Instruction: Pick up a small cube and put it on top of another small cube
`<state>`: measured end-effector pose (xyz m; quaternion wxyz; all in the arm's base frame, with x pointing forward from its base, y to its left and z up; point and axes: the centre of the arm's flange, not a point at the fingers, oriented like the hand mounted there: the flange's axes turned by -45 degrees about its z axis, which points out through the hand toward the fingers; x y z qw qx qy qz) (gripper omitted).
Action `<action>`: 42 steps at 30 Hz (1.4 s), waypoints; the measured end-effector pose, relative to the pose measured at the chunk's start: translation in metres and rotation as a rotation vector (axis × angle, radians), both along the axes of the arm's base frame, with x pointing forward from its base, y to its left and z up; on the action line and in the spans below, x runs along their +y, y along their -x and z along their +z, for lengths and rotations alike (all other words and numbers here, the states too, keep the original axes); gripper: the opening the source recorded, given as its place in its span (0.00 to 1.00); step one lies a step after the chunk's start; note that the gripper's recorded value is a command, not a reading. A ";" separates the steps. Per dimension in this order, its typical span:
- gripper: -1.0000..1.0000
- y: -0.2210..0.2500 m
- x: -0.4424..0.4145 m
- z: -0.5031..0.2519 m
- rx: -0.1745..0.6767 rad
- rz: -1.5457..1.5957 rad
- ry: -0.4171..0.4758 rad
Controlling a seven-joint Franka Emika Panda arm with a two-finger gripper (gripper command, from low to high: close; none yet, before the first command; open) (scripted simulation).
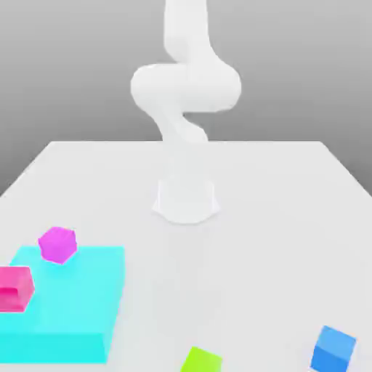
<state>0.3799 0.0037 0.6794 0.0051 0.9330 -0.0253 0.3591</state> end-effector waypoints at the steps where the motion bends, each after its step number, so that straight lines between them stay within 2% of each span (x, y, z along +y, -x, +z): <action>1: 0.50 -0.014 0.001 -0.014 0.028 -0.017 -0.001; 9: 0.50 -0.097 0.005 -0.137 0.232 -0.131 -0.016; 16: 0.50 -0.139 0.005 -0.258 0.404 -0.216 -0.048; 22: 0.50 -0.149 0.008 -0.366 0.551 -0.283 -0.093; 28: 0.50 -0.138 0.017 -0.470 0.697 -0.345 -0.156; 32: 0.50 -0.136 0.019 -0.529 0.718 -0.355 -0.167; 33: 0.00 -0.136 0.019 -0.542 0.719 -0.355 -0.167; 39: 0.00 -0.135 0.019 -0.549 0.718 -0.355 -0.167; 42: 0.00 -0.136 0.019 -0.524 0.718 -0.356 -0.169</action>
